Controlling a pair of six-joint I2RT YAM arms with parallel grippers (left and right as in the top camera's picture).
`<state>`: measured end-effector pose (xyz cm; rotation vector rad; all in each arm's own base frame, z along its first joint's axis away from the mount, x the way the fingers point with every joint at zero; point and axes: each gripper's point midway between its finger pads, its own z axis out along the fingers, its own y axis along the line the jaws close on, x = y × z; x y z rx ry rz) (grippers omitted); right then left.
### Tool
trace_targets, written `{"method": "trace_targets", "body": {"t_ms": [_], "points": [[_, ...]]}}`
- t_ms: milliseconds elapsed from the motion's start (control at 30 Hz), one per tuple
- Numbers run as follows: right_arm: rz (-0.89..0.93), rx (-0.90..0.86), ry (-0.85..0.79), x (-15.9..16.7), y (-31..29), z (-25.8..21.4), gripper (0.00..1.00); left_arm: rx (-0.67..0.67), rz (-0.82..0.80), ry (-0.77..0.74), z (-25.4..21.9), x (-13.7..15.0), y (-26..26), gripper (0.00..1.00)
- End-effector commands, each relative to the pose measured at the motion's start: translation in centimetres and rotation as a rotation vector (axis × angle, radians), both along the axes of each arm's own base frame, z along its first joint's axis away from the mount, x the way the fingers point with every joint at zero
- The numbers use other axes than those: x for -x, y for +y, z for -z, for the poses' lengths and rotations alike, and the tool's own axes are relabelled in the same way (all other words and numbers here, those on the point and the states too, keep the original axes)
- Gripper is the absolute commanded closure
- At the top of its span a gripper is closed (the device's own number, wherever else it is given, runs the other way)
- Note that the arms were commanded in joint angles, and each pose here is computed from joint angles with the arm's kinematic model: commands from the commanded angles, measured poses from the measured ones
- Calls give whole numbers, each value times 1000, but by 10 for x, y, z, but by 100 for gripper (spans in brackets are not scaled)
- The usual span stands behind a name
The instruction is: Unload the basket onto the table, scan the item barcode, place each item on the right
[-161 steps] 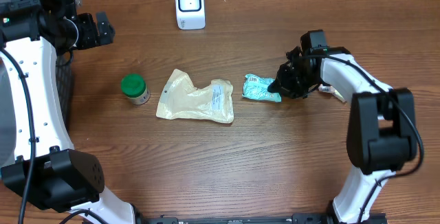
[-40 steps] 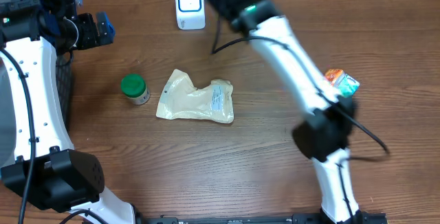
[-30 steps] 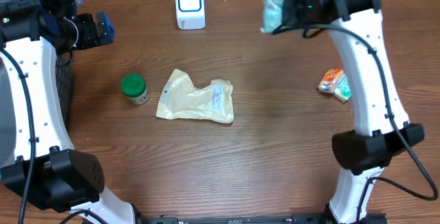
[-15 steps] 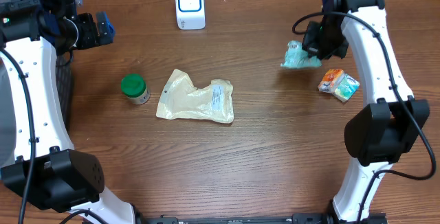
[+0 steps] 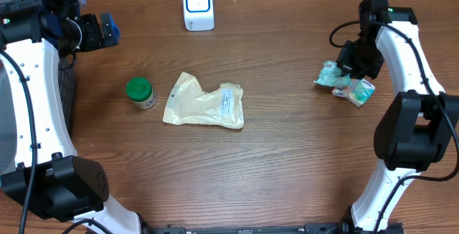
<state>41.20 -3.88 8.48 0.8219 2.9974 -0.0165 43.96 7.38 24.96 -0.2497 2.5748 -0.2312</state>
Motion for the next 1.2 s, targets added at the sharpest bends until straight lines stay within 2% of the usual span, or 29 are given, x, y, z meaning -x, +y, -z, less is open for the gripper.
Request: {"method": "trace_targets", "body": {"t_ms": [0,67,267,333,600,733,867,900,1000,1100,1167], "points": [[14,33,7,4,-4,-4,57,0,-2,-27,-10,0,-1,0],[14,31,20,7,-4,-4,51,0,-2,-27,-10,0,-1,0],[4,24,49,14,-3,-5,50,0,-2,-27,-10,0,-1,0],[-55,-25,54,16,7,-8,50,0,-2,-27,-10,0,-1,0],[-297,-412,-38,8,87,-26,50,0,-2,-27,-10,0,-1,1],[-374,-452,-75,2,118,-29,51,0,-2,-27,-10,0,-1,0],[-545,-442,-156,-9,167,-31,51,0,-2,-27,-10,0,-1,0],[-580,-439,-178,-11,178,-32,50,0,-2,-27,-10,0,-1,0],[-741,-407,-282,-22,227,-36,33,0,-2,-27,-10,0,-1,0],[-856,-352,-345,-25,257,-38,26,0,-2,-27,-10,0,-1,1],[-925,-332,-369,-23,270,-39,26,0,-2,-27,-10,0,-1,0]]}}
